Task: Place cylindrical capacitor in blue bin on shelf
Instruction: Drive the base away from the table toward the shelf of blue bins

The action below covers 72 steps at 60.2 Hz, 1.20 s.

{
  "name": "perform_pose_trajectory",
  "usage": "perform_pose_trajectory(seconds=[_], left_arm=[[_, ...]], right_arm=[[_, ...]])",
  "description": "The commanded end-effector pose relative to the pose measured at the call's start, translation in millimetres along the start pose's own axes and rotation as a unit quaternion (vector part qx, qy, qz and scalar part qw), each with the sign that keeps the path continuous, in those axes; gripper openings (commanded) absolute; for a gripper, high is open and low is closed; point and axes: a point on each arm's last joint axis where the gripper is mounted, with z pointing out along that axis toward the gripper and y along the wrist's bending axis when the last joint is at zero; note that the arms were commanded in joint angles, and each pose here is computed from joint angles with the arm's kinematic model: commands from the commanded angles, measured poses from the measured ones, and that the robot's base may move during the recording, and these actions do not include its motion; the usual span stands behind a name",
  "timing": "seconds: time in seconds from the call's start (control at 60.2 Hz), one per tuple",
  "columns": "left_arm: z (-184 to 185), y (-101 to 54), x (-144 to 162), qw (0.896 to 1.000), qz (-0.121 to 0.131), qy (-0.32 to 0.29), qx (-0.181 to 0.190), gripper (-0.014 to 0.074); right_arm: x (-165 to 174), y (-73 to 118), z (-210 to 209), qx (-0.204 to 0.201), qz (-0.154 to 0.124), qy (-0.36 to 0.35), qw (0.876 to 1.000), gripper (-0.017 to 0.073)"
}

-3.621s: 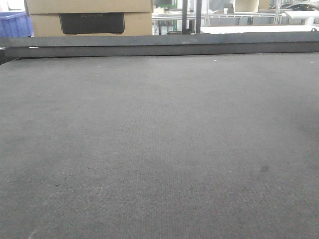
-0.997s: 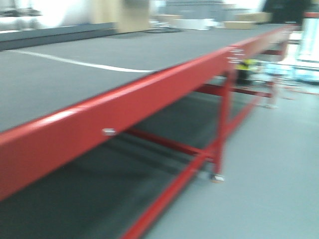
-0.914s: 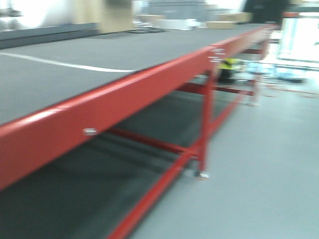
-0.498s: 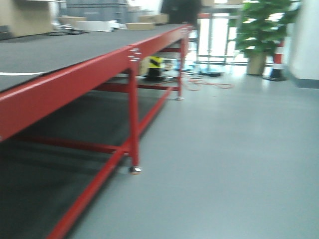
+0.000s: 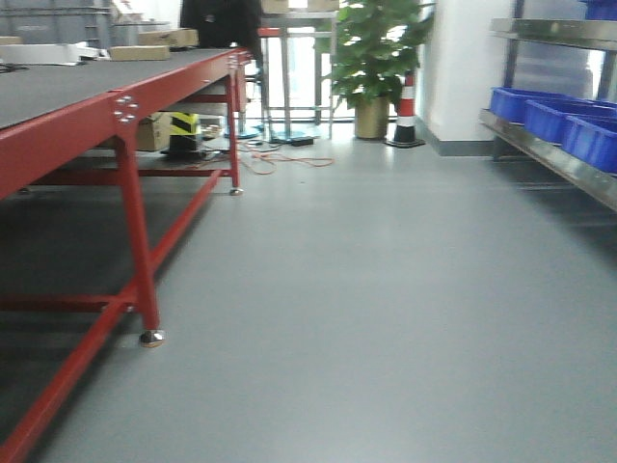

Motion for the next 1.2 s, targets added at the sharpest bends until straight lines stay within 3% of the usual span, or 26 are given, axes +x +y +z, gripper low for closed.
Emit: perform_pose_trajectory(seconds=[0.0, 1.179], left_arm=[[-0.7, -0.8, -1.4, 1.000, 0.001, -0.010, 0.003, -0.0111], [-0.7, -0.8, -1.4, 1.000, 0.001, -0.010, 0.003, -0.0111]], right_arm=[[-2.8, -0.1, -3.3, 0.002, -0.002, -0.015, 1.000, -0.0130], [-2.8, -0.1, -3.3, 0.002, -0.002, -0.015, 1.000, -0.0130]])
